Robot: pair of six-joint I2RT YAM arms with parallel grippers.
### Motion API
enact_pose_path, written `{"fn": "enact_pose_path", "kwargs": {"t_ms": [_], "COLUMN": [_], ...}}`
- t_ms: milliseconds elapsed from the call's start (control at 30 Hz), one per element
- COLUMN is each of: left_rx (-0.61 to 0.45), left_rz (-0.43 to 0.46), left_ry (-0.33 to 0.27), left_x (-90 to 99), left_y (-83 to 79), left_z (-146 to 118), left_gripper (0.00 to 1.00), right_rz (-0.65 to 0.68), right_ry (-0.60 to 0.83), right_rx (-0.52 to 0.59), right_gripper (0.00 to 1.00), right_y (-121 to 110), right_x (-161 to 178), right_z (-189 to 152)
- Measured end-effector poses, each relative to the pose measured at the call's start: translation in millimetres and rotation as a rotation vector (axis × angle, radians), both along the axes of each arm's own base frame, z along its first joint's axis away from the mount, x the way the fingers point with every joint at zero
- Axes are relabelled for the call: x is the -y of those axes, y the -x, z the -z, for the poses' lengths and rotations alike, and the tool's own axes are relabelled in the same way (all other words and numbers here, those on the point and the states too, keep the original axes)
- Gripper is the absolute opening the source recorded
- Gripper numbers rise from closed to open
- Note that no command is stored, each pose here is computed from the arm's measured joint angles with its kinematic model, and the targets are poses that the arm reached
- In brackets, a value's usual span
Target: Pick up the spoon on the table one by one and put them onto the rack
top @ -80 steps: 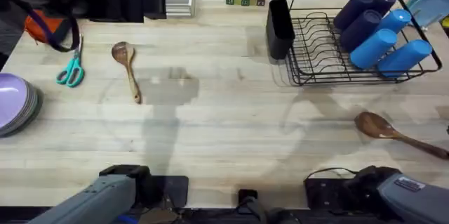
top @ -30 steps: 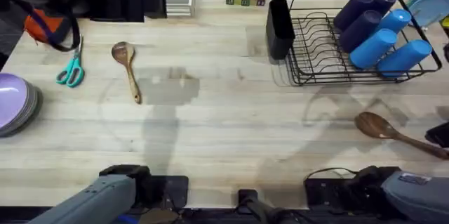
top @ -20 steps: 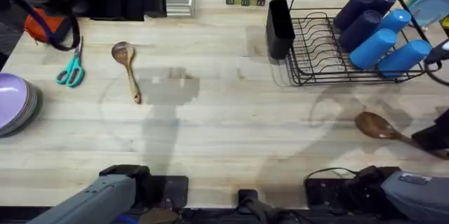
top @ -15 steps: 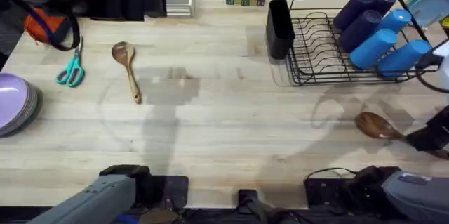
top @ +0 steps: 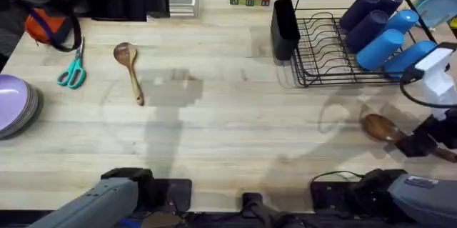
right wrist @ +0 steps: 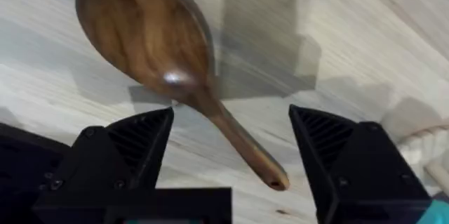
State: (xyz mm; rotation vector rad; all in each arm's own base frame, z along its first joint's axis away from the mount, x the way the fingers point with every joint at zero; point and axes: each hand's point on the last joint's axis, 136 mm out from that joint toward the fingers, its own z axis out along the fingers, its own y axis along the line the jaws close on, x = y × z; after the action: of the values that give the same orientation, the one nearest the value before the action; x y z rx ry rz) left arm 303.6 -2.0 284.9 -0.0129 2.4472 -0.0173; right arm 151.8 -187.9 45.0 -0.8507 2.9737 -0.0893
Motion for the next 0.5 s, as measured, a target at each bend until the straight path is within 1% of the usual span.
{"fn": "enact_pose_path", "kwargs": {"t_ms": [267, 500], "left_rx": [0.019, 0.023], "left_rz": [0.0, 0.0], "left_ry": [0.0, 0.0], "left_x": [0.0, 0.0], "left_y": [-3.5, -4.3], "left_z": [-3.0, -3.7], "left_gripper": [0.993, 0.993], "right_rz": [-0.032, -0.04], "right_ry": [-0.022, -0.022], "right_rx": [-0.02, -0.023], "right_gripper": [0.992, 0.992], "right_y": [6.1, 6.3], "right_x": [-7.3, -7.1], "right_z": [9.8, 10.5]}}
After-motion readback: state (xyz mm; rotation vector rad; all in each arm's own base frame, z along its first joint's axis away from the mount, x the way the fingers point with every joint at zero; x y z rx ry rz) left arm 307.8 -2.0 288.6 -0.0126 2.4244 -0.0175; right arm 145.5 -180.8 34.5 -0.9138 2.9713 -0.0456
